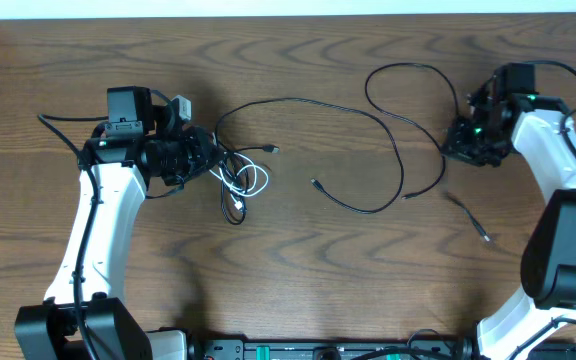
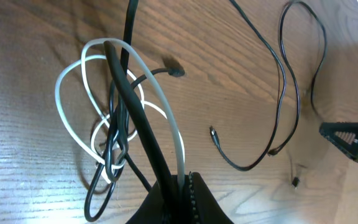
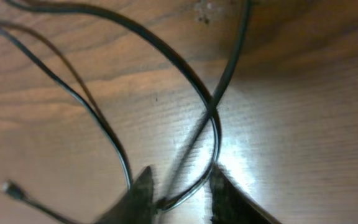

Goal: Untangle cables

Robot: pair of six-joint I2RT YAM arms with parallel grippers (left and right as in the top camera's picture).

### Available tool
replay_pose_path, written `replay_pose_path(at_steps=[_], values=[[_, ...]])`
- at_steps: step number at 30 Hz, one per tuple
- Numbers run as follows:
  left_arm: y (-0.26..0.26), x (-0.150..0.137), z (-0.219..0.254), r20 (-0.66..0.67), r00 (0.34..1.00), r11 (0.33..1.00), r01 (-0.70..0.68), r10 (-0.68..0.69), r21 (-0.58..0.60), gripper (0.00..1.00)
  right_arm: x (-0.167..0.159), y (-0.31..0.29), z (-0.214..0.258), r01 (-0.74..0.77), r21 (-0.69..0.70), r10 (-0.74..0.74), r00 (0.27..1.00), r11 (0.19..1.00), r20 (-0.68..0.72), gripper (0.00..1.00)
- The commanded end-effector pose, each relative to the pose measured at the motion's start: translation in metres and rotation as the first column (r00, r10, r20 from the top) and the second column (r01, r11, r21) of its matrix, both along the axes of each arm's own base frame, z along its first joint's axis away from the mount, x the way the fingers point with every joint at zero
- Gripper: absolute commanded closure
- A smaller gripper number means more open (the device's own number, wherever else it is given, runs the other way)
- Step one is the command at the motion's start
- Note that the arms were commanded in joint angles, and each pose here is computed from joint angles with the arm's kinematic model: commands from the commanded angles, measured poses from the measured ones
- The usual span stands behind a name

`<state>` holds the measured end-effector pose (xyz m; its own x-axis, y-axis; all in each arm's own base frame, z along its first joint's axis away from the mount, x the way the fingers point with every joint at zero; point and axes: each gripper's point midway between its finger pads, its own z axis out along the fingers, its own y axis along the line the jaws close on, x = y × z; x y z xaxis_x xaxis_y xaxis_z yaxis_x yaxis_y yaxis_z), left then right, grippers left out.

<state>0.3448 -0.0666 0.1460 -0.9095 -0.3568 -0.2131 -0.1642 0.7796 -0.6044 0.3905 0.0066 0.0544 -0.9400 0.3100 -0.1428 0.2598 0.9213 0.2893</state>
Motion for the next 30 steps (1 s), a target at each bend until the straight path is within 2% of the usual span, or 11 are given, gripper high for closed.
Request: replay_pose_path(at_steps=[1, 7, 12, 17, 23, 30], values=[[0.0, 0.002, 0.009, 0.025, 1.0, 1.0, 0.018, -0.018, 0.012, 0.93, -0.002, 0.0, -0.013, -0.038, -0.076, 0.036, 0.999, 0.996, -0.024, 0.69], [0.0, -0.002, 0.007, 0.007, 1.0, 1.0, 0.019, -0.019, 0.01, 0.93, 0.002, 0.01, -0.013, -0.07, -0.079, 0.07, 0.998, 0.994, -0.007, 0.54], [0.0, -0.002, 0.007, 0.003, 1.0, 1.0, 0.019, -0.019, 0.01, 0.93, 0.002, 0.018, -0.014, -0.085, -0.103, 0.084, 0.996, 0.991, -0.011, 0.52], [0.0, -0.003, 0.007, 0.0, 1.0, 1.0, 0.019, -0.019, 0.009, 0.93, -0.009, 0.002, -0.019, 0.035, -0.251, -0.053, 0.996, 0.967, -0.066, 0.51], [0.0, -0.003, 0.007, 0.0, 1.0, 1.0, 0.019, -0.019, 0.009, 0.92, -0.014, 0.0, -0.025, 0.154, -0.285, -0.18, 0.982, 0.946, -0.064, 0.51], [0.0, -0.003, 0.006, -0.002, 1.0, 1.0, 0.019, -0.019, 0.009, 0.92, -0.017, 0.005, -0.05, 0.169, -0.266, -0.183, 0.983, 0.949, -0.029, 0.49]])
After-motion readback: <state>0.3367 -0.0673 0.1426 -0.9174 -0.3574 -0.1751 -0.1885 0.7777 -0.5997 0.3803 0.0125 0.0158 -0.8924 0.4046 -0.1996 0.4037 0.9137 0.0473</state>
